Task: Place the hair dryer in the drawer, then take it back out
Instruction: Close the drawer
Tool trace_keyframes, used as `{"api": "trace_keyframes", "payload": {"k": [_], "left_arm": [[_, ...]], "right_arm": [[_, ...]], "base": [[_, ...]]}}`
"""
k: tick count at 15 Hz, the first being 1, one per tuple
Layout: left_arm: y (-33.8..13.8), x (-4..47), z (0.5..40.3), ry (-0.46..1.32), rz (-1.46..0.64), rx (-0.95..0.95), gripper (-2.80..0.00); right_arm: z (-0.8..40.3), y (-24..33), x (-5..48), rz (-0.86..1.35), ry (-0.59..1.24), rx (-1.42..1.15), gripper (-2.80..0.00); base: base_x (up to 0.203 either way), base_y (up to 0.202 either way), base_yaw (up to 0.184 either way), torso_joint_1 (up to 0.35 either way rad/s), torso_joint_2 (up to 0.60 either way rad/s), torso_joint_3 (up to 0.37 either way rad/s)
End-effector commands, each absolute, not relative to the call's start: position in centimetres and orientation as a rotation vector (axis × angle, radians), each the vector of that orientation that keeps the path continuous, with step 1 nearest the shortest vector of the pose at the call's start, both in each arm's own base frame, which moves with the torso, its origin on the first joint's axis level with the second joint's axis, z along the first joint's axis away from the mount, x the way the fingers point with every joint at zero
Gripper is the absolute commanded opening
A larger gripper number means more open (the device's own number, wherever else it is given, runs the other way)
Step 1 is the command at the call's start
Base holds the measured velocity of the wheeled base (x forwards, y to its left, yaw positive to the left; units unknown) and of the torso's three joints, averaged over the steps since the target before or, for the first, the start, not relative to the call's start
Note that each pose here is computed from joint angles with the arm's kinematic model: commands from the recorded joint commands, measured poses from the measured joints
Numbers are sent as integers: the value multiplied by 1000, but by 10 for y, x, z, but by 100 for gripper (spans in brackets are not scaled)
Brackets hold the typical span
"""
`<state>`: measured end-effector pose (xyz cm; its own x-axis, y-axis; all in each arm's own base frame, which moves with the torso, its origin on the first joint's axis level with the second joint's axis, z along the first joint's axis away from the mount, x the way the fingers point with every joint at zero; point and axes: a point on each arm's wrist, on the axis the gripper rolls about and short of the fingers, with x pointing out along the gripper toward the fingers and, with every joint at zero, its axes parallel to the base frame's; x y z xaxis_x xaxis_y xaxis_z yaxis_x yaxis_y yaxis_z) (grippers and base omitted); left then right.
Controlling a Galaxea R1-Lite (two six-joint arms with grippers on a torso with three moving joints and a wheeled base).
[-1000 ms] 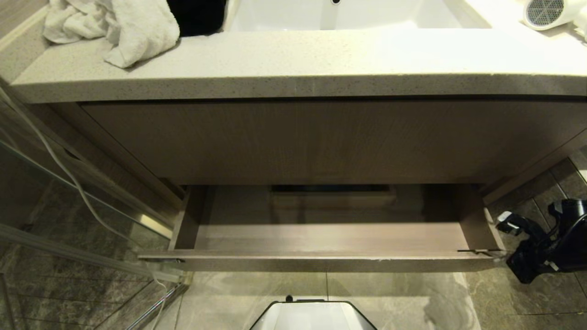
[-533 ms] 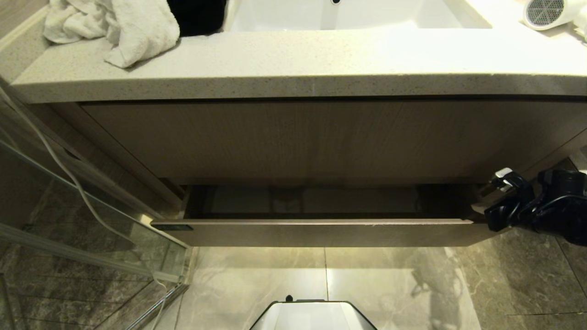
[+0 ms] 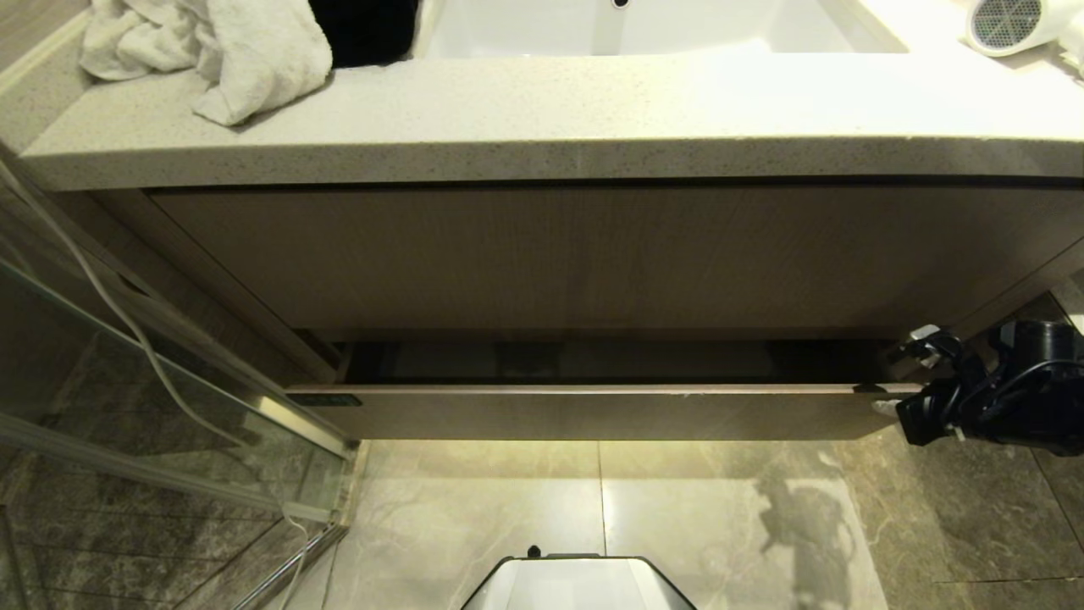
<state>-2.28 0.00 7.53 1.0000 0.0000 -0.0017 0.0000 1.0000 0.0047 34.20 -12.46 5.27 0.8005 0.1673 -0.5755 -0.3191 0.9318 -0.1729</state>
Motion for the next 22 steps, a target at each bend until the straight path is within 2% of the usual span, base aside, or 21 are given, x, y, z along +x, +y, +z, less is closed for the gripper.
{"api": "trace_keyframes", "payload": {"k": [1, 5, 7, 12, 22], "left_arm": [[0, -23, 75, 0, 0, 5, -280], [0, -23, 75, 0, 0, 5, -280], [0, -23, 75, 2, 1, 5, -280], [0, -23, 75, 0, 0, 5, -280], [0, -23, 75, 0, 0, 5, -280]], "right_arm": [[49, -123, 332, 271, 628, -271, -280], [14, -123, 324, 281, 832, -317, -280], [9, -125, 330, 287, 829, -320, -280], [10, -129, 342, 293, 703, -345, -280], [41, -142, 387, 203, 363, -352, -280]], "base": [[0, 0, 0, 0, 0, 0], [0, 0, 0, 0, 0, 0], [0, 0, 0, 0, 0, 0], [0, 0, 0, 0, 0, 0], [0, 0, 0, 0, 0, 0]]}}
